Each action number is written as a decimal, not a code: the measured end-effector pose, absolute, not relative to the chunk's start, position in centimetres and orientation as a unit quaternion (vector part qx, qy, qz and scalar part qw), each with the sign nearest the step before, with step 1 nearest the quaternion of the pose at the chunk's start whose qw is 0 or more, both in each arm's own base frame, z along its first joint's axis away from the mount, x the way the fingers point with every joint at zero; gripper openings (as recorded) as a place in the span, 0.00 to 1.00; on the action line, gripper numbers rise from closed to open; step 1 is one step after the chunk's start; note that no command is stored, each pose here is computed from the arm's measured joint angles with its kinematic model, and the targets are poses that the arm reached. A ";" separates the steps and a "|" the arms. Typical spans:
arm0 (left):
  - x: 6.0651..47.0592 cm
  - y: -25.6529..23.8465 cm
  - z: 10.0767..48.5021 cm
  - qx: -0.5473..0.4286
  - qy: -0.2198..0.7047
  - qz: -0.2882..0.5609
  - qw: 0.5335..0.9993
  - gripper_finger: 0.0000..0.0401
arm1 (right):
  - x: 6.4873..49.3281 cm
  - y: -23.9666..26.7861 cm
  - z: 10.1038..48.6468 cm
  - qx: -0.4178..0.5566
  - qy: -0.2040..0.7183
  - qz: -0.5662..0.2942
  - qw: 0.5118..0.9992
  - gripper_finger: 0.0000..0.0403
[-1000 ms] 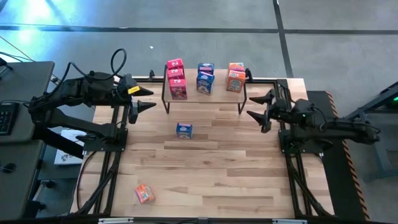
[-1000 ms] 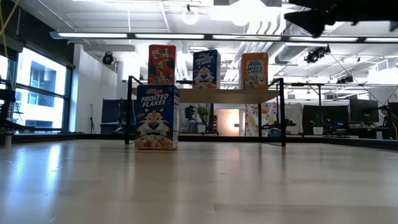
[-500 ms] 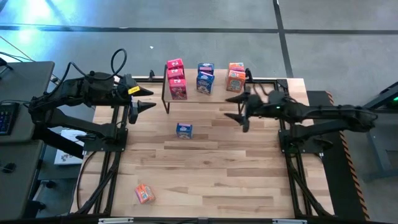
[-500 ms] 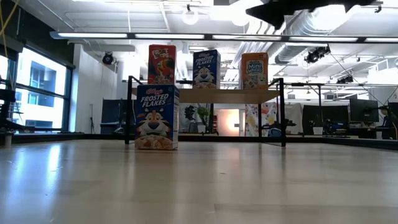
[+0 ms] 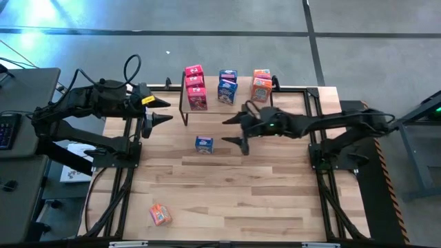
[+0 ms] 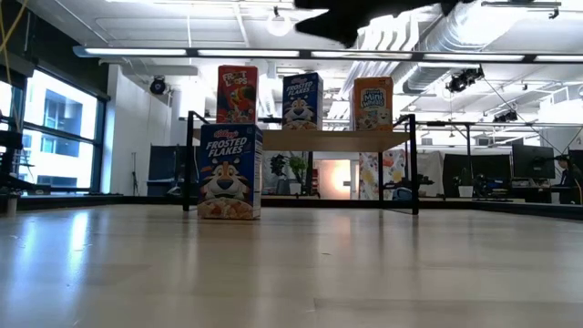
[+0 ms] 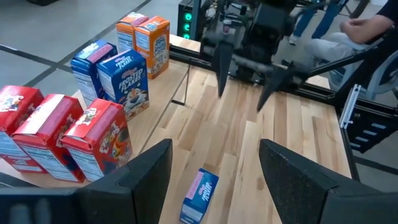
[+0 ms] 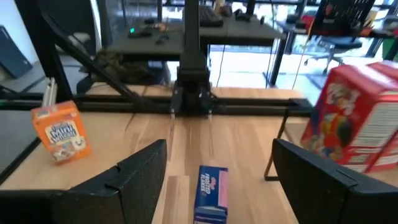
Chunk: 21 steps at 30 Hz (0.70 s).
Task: Stack cereal on shelf
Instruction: Put the blue cereal box on the shelf aligned with the other blue cereal boxes
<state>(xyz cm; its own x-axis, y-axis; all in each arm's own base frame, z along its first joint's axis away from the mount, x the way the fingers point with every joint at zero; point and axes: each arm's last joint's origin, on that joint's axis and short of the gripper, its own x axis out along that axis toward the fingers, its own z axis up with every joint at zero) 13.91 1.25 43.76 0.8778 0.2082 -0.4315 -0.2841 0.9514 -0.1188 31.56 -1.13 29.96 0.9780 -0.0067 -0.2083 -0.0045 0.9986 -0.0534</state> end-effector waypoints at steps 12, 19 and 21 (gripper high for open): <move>13.9 1.2 43.7 -0.076 0.217 0.125 0.965 0.58 | 37.5 -1.3 26.0 -0.020 0.182 0.001 0.983 0.71; 13.9 1.2 43.7 -0.072 0.218 0.124 0.965 0.58 | 38.9 -1.5 23.8 -0.022 0.213 -0.017 0.977 0.71; 13.9 1.2 43.6 -0.072 0.220 0.124 0.965 0.58 | 39.1 -1.5 23.3 -0.019 0.219 -0.018 0.975 0.71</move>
<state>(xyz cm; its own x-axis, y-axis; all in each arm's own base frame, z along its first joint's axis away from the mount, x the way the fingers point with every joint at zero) 13.86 1.25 43.65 0.8721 0.2079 -0.4429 -0.2713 0.9588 -0.0841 39.13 -1.50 23.31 0.9038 -0.0437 -0.4257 0.0273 0.9986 -0.0447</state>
